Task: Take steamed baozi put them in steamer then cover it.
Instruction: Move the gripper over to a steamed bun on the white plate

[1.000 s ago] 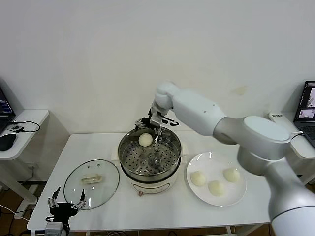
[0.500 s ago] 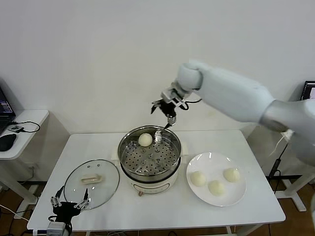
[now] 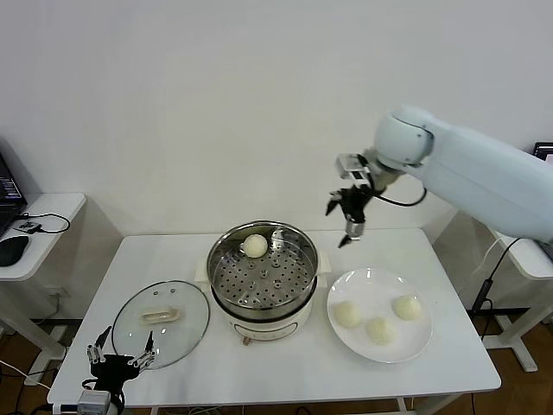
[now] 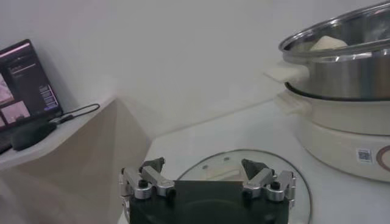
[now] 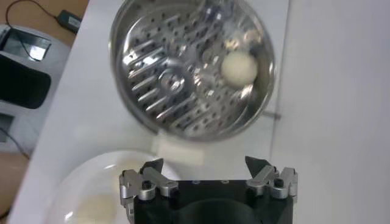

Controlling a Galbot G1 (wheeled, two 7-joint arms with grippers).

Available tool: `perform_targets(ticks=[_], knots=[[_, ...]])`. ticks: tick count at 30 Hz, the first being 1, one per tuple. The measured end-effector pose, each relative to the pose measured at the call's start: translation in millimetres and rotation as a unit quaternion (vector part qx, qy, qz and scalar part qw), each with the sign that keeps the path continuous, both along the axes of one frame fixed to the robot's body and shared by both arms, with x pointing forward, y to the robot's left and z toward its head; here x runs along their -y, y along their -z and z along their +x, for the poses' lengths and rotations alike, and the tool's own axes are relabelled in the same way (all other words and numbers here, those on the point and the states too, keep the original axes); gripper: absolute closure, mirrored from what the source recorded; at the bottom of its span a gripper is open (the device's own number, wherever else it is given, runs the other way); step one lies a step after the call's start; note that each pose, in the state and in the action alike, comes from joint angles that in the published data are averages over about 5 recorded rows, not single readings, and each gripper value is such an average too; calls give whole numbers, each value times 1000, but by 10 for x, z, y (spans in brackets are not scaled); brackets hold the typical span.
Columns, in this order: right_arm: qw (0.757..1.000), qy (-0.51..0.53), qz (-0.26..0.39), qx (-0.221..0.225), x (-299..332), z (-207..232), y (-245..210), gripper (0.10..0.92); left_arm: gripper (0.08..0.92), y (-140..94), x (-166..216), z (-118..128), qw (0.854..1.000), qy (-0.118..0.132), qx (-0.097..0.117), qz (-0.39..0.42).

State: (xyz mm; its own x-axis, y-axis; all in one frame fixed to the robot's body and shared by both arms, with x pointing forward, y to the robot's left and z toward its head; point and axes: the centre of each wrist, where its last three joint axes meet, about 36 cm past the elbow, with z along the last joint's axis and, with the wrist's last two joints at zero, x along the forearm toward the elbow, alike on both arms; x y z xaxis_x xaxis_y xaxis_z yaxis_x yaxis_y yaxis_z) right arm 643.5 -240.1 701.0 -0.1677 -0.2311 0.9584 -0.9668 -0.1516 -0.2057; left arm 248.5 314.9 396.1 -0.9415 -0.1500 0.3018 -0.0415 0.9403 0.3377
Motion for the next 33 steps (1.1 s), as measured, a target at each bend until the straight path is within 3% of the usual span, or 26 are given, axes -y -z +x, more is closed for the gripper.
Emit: perform_targets(ticks=[12,33], knots=[[999,33,-30,-21,208,-125,699,200,177,15,11,-28,1000,-6,-11,-5],[996,43,-44,-57,44,-267,1916,200,177,129,-22,-32,1000,-8,-30,-5]])
